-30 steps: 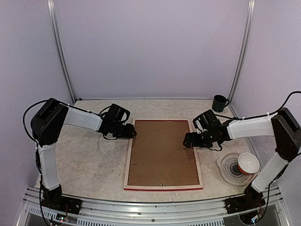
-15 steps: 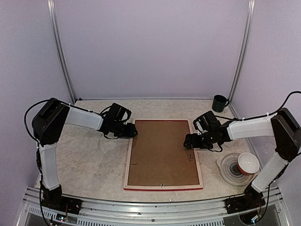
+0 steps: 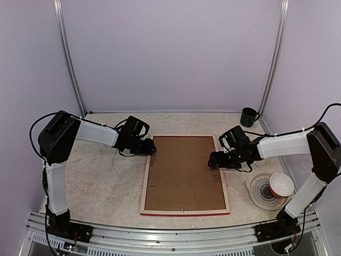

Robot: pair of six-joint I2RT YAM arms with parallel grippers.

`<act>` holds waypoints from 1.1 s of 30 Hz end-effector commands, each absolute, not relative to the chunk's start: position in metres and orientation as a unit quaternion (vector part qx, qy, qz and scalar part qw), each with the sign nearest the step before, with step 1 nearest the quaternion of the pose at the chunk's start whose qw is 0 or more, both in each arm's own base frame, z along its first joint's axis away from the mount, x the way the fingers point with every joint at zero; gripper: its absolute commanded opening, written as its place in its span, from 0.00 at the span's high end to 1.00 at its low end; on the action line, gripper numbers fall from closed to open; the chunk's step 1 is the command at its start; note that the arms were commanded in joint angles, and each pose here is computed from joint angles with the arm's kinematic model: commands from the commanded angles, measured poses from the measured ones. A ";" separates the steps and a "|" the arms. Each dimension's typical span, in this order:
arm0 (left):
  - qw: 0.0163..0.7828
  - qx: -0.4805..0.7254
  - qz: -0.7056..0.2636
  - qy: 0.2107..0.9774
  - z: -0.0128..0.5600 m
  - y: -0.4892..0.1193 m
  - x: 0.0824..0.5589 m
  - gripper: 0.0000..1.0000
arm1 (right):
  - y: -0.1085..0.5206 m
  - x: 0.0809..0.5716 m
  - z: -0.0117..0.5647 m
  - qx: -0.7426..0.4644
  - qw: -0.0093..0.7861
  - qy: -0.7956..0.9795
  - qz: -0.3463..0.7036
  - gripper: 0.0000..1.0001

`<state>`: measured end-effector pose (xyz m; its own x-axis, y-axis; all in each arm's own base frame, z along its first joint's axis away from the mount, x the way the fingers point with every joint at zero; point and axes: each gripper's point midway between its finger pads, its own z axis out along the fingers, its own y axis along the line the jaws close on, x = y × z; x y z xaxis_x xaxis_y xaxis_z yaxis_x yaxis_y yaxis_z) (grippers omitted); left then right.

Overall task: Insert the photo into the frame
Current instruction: Press the fastener onto the backboard.

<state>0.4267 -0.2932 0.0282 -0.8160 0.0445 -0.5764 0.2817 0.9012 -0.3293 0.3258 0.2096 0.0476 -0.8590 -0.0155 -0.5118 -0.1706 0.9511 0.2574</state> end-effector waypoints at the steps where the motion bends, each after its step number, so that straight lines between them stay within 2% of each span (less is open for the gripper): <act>1: 0.276 0.088 -0.178 0.940 0.015 -0.288 0.430 0.50 | 0.208 0.328 0.044 -0.041 0.262 0.952 0.150 0.05; 13: 0.274 0.091 -0.159 0.944 0.016 -0.288 0.428 0.53 | 0.208 0.329 0.043 -0.044 0.263 0.952 0.149 0.05; 19: 0.287 0.089 -0.173 0.938 0.027 -0.292 0.430 0.45 | 0.208 0.329 0.042 -0.044 0.262 0.953 0.149 0.05; 25: 0.309 0.080 -0.173 0.932 0.047 -0.289 0.433 0.46 | 0.207 0.328 0.042 -0.043 0.262 0.953 0.149 0.05; 33: 0.292 0.082 -0.169 0.938 0.039 -0.282 0.425 0.46 | 0.207 0.328 0.042 -0.044 0.262 0.953 0.148 0.05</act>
<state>0.4295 -0.2871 0.0329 -0.8133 0.0545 -0.5793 0.2547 0.9285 -0.2701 0.3268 0.2104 0.0464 -0.8582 -0.0155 -0.5130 -0.1716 0.9506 0.2585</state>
